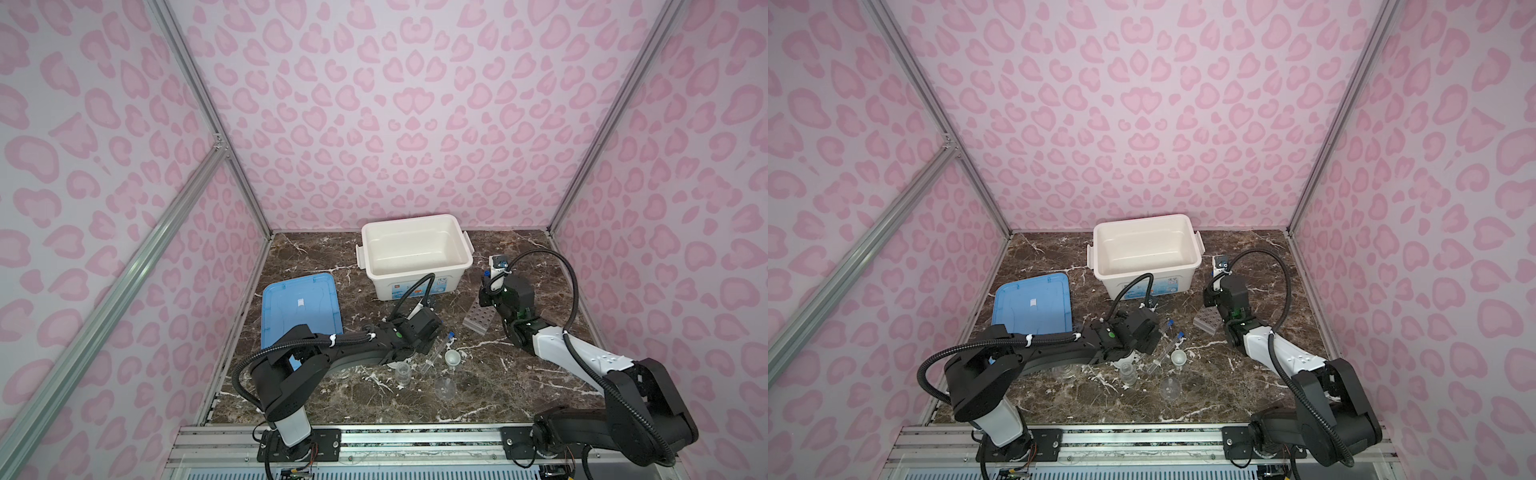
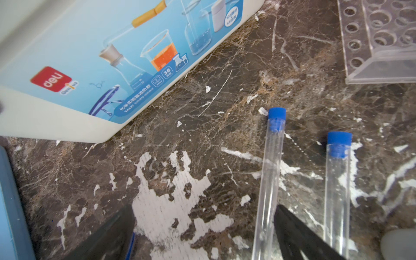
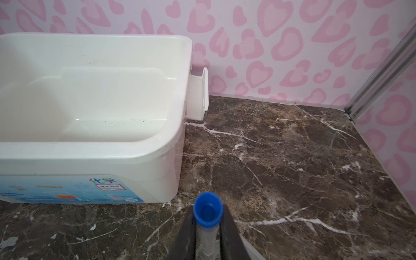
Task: Organize the chemistry lab equipment
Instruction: 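Carry the test tube with the right gripper toward the clear rack, then lower the held tube into a rack hole and open the right gripper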
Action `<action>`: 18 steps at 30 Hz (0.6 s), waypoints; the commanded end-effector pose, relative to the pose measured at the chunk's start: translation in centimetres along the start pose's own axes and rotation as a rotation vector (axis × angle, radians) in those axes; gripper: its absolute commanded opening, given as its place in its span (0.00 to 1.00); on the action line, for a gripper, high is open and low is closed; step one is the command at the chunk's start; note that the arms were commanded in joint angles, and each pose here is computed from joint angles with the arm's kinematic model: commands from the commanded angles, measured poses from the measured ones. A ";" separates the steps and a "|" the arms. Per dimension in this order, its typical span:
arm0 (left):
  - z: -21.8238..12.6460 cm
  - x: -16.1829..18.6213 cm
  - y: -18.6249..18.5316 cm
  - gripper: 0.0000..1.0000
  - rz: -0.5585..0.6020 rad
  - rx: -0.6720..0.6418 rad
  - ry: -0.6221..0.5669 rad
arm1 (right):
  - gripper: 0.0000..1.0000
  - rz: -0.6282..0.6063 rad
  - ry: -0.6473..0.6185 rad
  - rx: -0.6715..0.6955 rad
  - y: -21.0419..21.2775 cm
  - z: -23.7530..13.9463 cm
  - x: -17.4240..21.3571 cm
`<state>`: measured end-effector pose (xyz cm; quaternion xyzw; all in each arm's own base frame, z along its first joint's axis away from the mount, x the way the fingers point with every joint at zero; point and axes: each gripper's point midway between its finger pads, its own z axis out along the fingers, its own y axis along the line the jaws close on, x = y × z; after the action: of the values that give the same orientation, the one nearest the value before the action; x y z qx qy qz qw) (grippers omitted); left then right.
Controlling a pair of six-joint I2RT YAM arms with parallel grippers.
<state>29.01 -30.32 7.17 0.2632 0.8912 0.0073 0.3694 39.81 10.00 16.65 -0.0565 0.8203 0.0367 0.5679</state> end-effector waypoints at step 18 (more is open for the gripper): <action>0.3 0.4 0.0 0.98 -0.001 -0.008 0.018 | 0.22 0.006 0.045 0.000 0.1 0.8 1.2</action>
<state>28.82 -30.03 6.66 0.2671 0.8935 0.0146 0.3606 40.00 10.16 15.44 -0.0579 0.8307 0.0373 0.5524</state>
